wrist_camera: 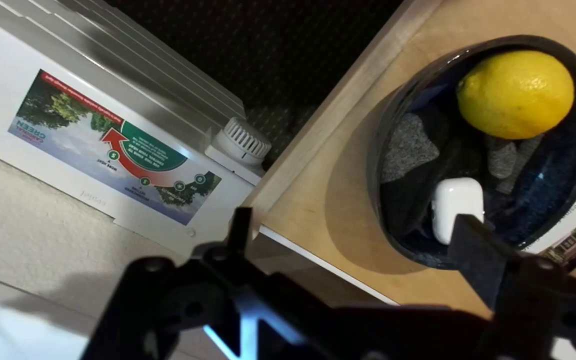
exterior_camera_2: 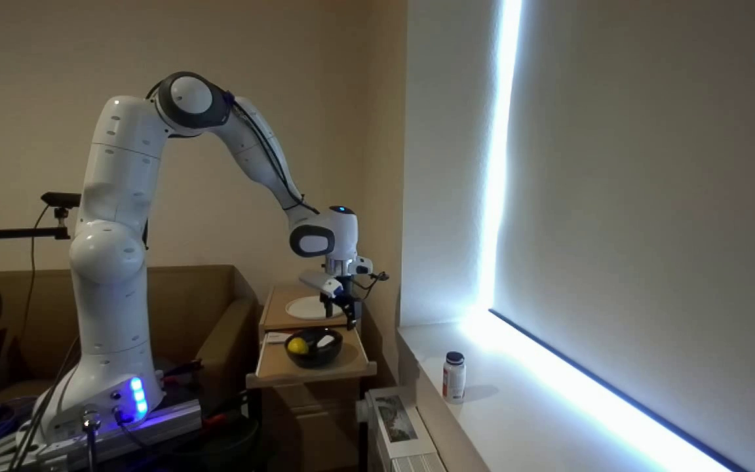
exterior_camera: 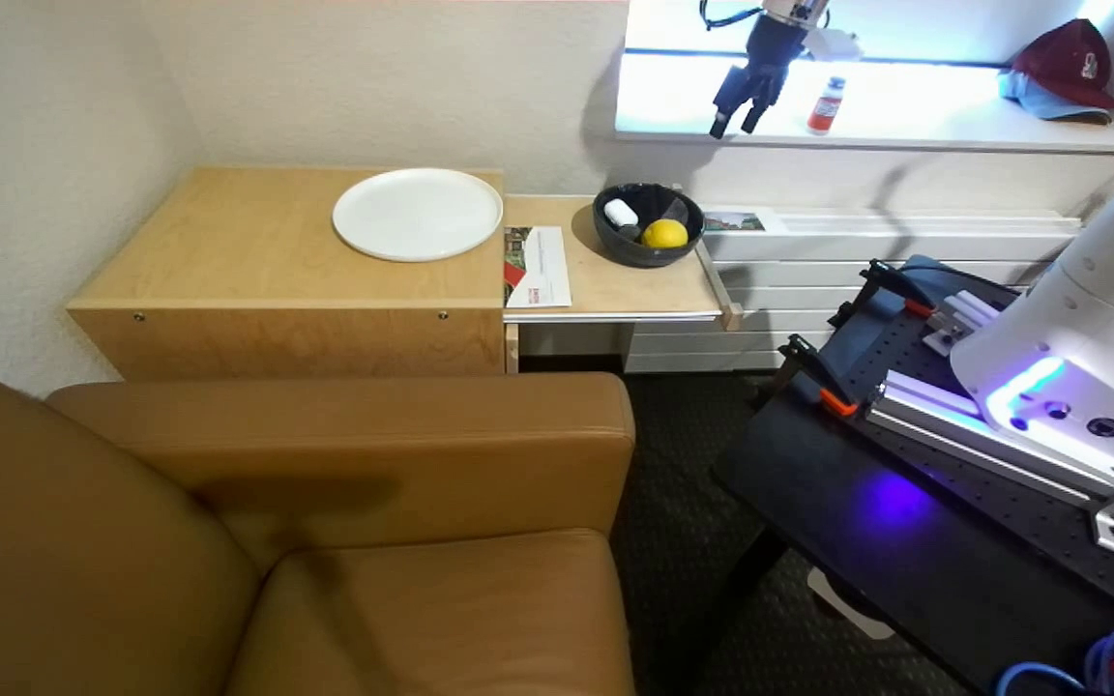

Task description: Move the bottle from the bowl to the windowsill then put the lemon on the plate

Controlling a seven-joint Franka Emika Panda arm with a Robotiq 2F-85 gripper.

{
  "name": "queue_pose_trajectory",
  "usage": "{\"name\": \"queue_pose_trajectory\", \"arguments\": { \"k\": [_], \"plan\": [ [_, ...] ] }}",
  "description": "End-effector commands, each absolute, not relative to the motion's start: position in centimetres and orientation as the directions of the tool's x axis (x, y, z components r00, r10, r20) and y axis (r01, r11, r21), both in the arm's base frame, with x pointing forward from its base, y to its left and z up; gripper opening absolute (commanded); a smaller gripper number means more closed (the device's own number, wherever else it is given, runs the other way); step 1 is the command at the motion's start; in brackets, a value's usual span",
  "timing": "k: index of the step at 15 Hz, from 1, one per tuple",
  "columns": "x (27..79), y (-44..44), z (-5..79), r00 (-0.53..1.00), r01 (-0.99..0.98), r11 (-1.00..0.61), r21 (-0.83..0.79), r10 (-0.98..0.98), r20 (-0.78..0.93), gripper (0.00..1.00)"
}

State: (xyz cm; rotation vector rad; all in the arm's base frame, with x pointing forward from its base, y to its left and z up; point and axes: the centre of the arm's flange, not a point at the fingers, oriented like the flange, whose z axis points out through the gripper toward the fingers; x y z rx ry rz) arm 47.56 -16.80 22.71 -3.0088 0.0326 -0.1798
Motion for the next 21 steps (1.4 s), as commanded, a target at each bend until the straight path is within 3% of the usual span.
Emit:
{"name": "queue_pose_trajectory", "arguments": {
  "k": [1, 8, 9, 13, 19, 21],
  "plan": [
    [48.2, -14.9, 21.4, 0.996, 0.056, -0.972, -0.23, 0.039, 0.079, 1.0],
    [47.5, -3.3, 16.6, 0.94, 0.263, -0.857, -0.443, 0.33, -0.08, 1.0],
    [47.2, -4.1, 17.8, 0.963, 0.226, -0.886, -0.405, 0.265, -0.041, 1.0],
    [46.8, -2.7, 16.5, 0.949, 0.245, -0.868, -0.432, 0.306, -0.078, 1.0],
    [48.3, -2.0, 13.6, 0.972, 0.235, -0.941, -0.244, 0.232, 0.042, 1.0],
    [48.4, -2.4, 14.6, 0.971, 0.238, -0.935, -0.263, 0.237, 0.036, 1.0]
  ]
}}
